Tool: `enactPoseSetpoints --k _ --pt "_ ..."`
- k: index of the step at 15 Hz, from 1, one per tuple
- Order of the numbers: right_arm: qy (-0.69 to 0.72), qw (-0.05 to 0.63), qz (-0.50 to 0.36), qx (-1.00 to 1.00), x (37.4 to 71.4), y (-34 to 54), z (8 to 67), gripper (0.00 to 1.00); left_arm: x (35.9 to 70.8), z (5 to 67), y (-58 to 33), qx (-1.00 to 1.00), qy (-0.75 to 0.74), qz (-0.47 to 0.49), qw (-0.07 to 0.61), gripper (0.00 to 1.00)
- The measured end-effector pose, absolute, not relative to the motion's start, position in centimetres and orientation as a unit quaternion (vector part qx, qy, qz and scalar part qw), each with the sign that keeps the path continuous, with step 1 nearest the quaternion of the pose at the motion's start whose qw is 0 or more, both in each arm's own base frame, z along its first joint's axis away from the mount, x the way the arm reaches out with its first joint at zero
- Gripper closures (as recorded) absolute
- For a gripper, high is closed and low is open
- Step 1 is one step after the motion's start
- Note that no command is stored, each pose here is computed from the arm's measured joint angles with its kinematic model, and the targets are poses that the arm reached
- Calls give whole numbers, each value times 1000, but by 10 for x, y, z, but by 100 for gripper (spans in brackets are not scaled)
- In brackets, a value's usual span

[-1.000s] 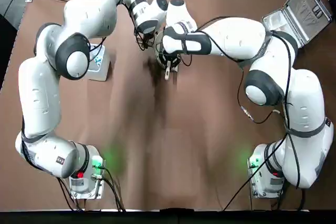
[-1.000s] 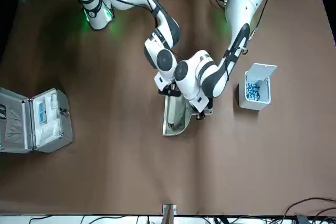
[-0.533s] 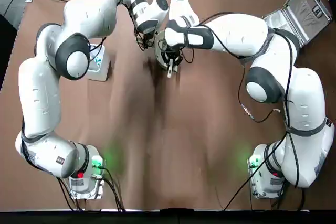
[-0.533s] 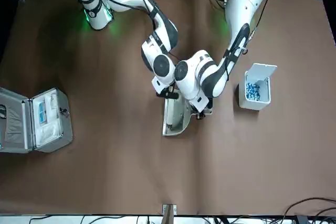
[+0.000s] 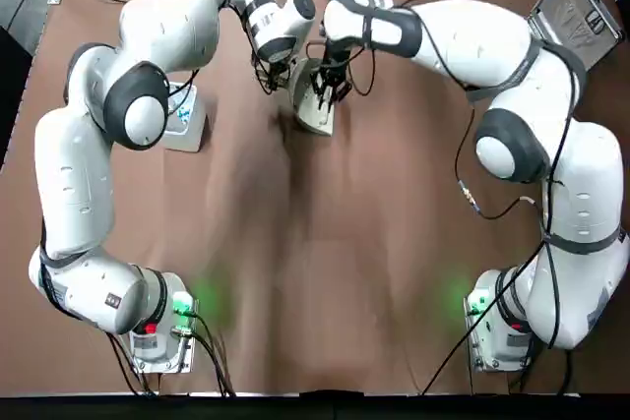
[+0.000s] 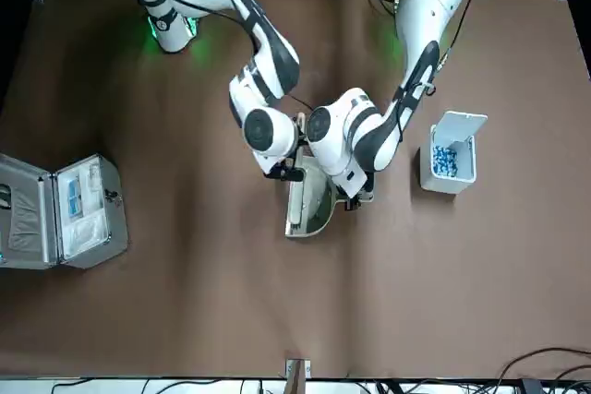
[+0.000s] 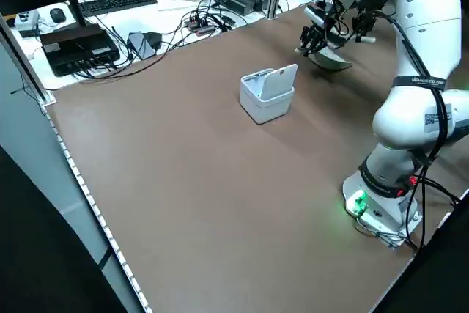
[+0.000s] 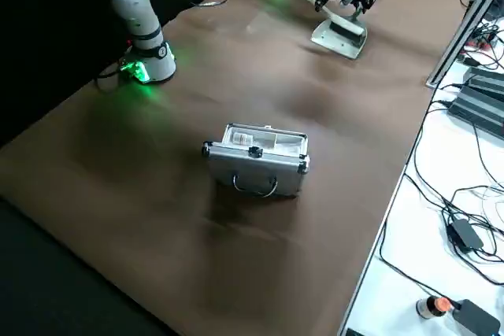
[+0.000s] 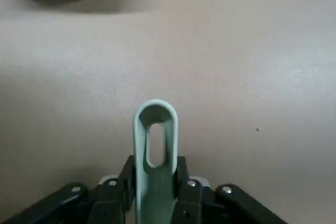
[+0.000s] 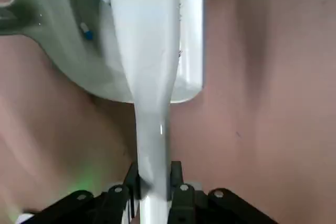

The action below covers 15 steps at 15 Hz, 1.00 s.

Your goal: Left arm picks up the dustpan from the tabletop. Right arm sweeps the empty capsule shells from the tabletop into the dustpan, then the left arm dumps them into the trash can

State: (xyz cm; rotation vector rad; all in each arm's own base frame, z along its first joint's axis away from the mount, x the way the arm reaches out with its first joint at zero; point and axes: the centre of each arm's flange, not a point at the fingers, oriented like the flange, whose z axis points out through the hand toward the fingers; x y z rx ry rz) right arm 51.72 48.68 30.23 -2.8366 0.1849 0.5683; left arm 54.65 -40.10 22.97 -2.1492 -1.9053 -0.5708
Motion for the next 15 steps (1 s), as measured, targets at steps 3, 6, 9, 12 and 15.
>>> enactPoseSetpoints --k 3,6,9,12,15 --pt "63 126 209 -968 535 455 329 73 548 231 -400 -729 -648 -193 106 67" --pt "71 135 209 -966 553 424 355 73 552 233 -397 -724 -657 -183 104 67" --pt "67 137 219 -964 565 394 369 73 559 243 -398 -725 -664 -158 98 67" --pt "57 141 245 -958 588 321 394 73 567 268 -412 -732 -671 -94 75 67" --pt "57 127 260 -956 604 256 397 73 571 287 -421 -732 -675 -77 54 67"
